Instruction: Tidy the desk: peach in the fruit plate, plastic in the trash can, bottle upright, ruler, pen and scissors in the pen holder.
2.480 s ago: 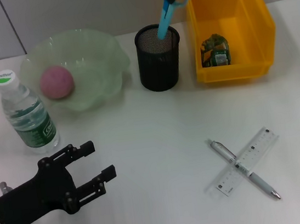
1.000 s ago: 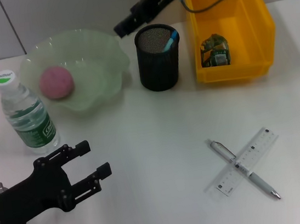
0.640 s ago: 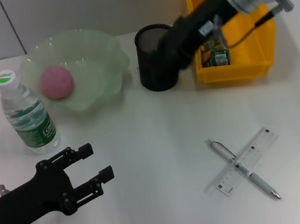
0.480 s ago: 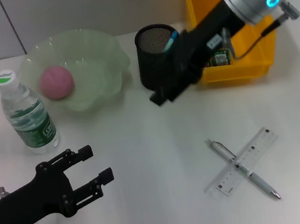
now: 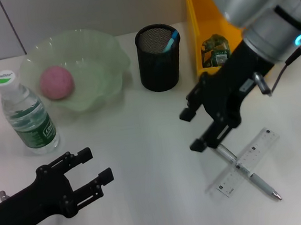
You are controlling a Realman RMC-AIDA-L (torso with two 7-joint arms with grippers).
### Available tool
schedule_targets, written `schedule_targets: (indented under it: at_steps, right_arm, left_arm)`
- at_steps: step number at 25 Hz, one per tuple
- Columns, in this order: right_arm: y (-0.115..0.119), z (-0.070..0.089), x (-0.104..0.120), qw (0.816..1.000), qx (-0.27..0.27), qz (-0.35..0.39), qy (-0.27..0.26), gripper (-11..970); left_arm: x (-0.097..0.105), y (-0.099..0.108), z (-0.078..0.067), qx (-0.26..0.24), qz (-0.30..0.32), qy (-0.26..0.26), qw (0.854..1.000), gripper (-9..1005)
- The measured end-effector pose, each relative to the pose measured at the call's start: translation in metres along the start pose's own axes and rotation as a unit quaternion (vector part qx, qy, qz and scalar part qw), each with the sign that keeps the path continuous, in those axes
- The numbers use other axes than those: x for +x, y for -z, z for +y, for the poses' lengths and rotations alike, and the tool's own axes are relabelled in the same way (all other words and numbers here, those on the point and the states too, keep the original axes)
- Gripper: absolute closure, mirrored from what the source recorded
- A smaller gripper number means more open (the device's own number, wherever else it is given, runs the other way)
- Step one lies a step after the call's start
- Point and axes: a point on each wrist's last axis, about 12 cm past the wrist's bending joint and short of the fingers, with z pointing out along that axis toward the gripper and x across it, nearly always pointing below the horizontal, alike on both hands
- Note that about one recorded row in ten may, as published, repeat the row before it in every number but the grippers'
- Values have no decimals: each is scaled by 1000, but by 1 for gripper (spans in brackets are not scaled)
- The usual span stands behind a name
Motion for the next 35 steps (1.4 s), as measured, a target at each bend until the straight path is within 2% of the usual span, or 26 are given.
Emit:
schedule_targets:
  at_steps: [2,15,25,35]
  right_arm:
    - [-9,9,2,999,-9,29,45,258]
    - [-34,27,6,976,-61,129,164,277]
    - [-57,31,0,957,-63,171,228,291]
    - [-75,33,1,944,-55,197,261,306]
  left_arm:
    - [0,-1,0,1,1,1,1000,262]
    - [7,4,-3,-5,5,10,1000,261]
    - [9,4,-4,-8,7,9,1000,260]
    - [8,6,-2,-12,10,6,1000,259]
